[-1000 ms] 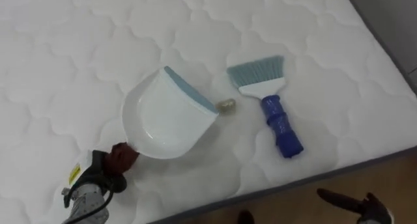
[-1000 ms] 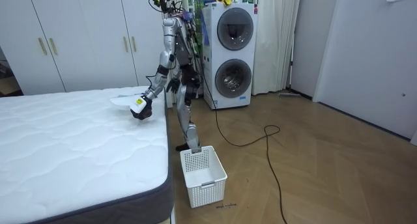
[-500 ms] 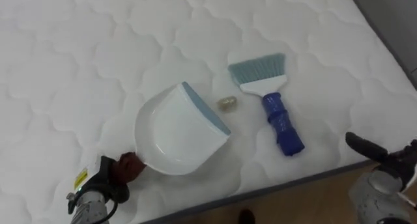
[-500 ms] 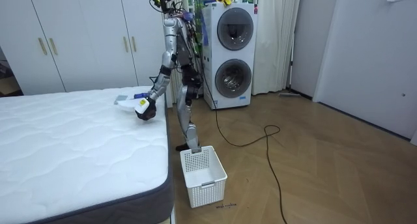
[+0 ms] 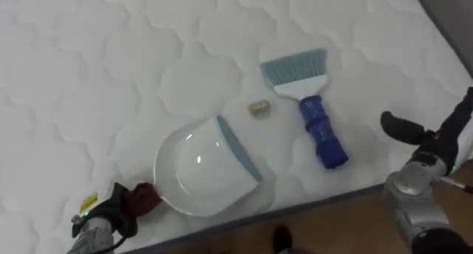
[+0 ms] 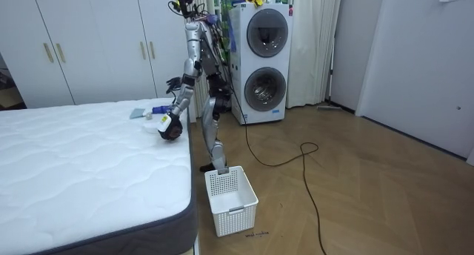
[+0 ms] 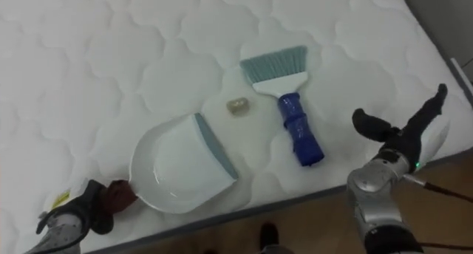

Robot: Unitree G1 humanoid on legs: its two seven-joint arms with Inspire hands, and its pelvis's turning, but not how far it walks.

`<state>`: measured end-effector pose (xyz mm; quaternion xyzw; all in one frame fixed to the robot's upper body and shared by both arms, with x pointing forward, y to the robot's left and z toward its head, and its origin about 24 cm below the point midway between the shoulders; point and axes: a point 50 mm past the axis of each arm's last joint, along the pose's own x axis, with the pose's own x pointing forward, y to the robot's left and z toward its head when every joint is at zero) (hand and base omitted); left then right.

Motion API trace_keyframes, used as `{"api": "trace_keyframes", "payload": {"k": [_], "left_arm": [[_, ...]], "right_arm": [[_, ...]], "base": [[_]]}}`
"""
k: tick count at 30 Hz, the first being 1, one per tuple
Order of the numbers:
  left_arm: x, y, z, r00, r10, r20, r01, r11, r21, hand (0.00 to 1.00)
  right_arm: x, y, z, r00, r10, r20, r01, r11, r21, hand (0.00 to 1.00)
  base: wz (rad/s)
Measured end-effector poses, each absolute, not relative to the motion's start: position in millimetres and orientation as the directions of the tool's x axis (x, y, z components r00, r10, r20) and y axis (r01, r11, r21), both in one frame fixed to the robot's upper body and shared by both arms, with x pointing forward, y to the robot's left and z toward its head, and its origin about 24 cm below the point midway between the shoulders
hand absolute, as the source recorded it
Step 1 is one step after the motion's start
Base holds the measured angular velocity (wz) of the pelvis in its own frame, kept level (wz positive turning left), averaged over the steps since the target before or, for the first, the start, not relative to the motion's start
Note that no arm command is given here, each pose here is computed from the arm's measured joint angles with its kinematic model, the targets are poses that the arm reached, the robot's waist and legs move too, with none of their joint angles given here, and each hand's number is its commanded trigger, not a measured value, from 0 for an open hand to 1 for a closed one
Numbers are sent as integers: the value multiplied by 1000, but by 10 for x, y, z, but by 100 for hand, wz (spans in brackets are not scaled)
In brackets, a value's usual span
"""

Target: Clean bed

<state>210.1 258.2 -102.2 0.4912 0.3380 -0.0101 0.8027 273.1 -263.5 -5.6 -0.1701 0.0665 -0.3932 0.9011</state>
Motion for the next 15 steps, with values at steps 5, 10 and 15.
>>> {"api": "trace_keyframes", "payload": {"k": [5,10,15], "left_arm": [[2157,2602,-983,778,319,-542,339,513,789,100],[2270,2575,-923,793,301,-530,332,515,790,100],[2339,2564,-881,804,295,-517,322,514,795,100]], "right_arm": [[2766,-2518,-67,750,-660,43,612,669,-422,0],[2783,-2403,-122,798,-602,12,545,714,-441,0],[2869,-2257,-107,851,-526,-8,470,767,-436,0]], "base": [[3],[2],[1]]}}
